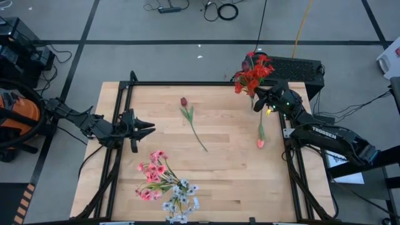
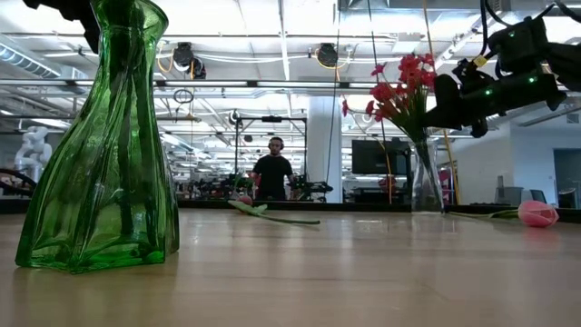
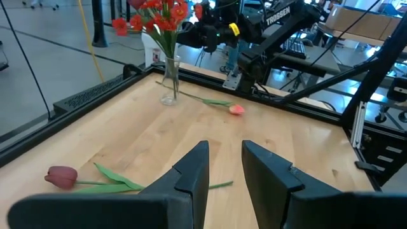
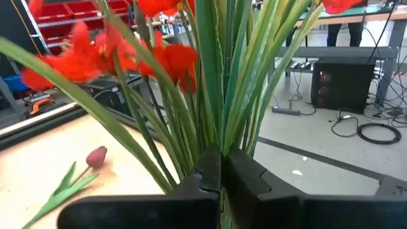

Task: Sort flowers into vase by color
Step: Put the orange flower into the transparent vase

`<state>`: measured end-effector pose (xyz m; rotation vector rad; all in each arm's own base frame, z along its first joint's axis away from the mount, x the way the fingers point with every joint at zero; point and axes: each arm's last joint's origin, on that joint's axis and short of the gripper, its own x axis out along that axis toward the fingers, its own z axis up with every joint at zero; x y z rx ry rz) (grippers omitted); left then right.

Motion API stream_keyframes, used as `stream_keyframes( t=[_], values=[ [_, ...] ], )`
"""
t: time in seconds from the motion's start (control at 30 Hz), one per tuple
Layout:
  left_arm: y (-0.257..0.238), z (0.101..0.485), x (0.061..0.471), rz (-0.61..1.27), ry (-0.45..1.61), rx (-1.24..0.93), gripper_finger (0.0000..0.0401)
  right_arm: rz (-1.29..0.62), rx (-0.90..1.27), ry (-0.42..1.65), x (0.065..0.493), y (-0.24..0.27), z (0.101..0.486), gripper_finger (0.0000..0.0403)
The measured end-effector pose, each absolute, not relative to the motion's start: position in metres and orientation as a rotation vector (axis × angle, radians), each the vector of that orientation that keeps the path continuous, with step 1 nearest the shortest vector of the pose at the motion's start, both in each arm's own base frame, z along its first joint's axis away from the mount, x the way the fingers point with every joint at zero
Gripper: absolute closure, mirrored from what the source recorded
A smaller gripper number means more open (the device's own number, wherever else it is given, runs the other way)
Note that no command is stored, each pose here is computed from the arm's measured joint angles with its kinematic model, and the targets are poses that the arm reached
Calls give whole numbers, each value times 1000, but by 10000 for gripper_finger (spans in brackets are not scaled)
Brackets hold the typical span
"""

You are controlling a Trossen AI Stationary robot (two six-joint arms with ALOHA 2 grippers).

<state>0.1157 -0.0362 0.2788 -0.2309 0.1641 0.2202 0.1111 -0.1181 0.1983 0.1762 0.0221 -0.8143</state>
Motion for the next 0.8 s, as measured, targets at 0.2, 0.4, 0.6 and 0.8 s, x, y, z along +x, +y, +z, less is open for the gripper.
stream_keyframes(
  t=[0.2,0.4,0.6,0.8],
  values=[
    [-36,279,116,224,165,-229,301,-809,185,31,111,-118,197,401],
    [-36,279,116,224,165,-229,301,-723,166,48,113,-116,198,370],
    [-36,279,116,224,164,-230,301,-716,168,47,113,-116,198,327],
    [-36,279,116,224,165,-228,301,-714,158,27,111,-114,202,295]
  ],
)
